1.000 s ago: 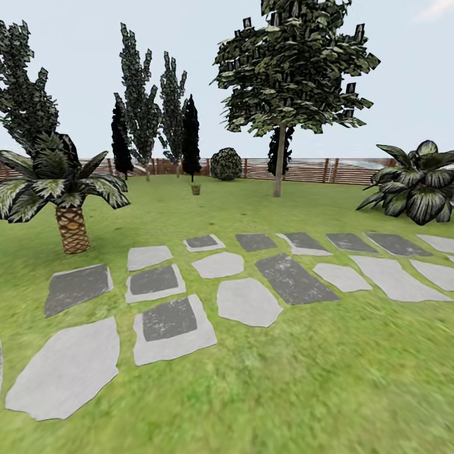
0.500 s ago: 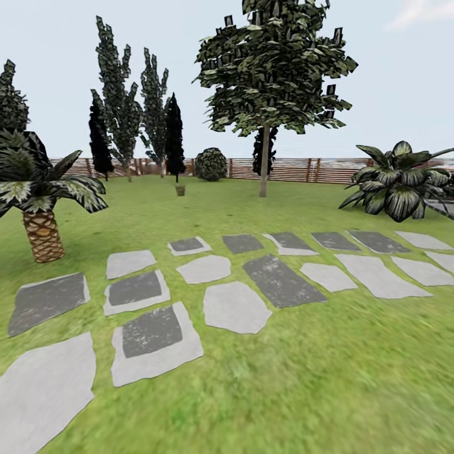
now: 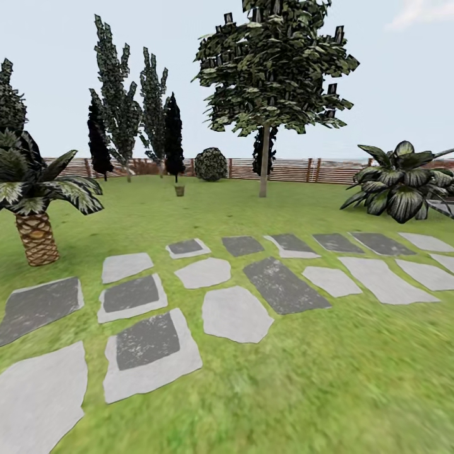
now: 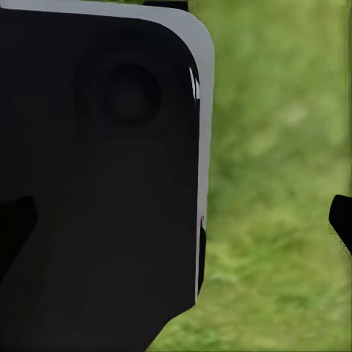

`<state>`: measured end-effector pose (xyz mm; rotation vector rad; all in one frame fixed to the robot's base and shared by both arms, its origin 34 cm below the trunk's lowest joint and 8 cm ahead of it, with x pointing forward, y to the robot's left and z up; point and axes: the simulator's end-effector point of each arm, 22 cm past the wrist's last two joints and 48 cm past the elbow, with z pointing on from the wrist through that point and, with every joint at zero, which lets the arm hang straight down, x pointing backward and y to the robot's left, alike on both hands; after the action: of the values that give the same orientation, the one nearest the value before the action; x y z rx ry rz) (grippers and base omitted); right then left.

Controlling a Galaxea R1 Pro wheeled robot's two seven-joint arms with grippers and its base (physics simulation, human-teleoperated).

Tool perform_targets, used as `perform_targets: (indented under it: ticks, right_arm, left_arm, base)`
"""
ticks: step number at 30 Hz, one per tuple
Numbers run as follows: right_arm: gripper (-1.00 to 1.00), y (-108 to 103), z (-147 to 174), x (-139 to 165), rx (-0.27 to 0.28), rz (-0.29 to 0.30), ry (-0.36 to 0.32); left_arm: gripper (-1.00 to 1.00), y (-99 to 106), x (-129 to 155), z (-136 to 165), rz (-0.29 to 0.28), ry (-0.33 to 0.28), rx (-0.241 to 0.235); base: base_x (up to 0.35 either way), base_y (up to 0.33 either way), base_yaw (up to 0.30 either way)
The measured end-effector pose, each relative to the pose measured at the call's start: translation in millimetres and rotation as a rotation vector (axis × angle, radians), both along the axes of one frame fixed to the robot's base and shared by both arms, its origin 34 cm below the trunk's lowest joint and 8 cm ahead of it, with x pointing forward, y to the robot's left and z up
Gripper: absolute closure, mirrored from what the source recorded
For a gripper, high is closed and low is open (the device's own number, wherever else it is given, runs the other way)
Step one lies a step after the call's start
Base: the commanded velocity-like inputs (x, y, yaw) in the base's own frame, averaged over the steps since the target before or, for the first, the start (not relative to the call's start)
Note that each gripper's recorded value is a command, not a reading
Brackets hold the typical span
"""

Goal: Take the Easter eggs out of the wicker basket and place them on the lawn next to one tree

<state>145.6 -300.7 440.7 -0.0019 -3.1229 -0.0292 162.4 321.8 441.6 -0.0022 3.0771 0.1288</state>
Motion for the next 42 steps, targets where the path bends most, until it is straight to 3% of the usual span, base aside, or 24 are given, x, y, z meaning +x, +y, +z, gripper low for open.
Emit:
perform_targets:
  ticks: [18, 42]
  right_arm:
    - [-1.00, -0.2, 0.0, 0.0, -0.001, 0.001, 0.000]
    - [-1.00, -0.2, 0.0, 0.2, -0.001, 0.000, 0.000]
  left_arm:
    - [-1.00, 0.0, 0.0, 0.0, 0.000, 0.000, 0.000]
    - [-1.00, 0.0, 0.0, 0.0, 0.000, 0.000, 0.000]
  base:
    - [0.244, 0.000, -0.083]
    - [0.242, 0.000, -0.004]
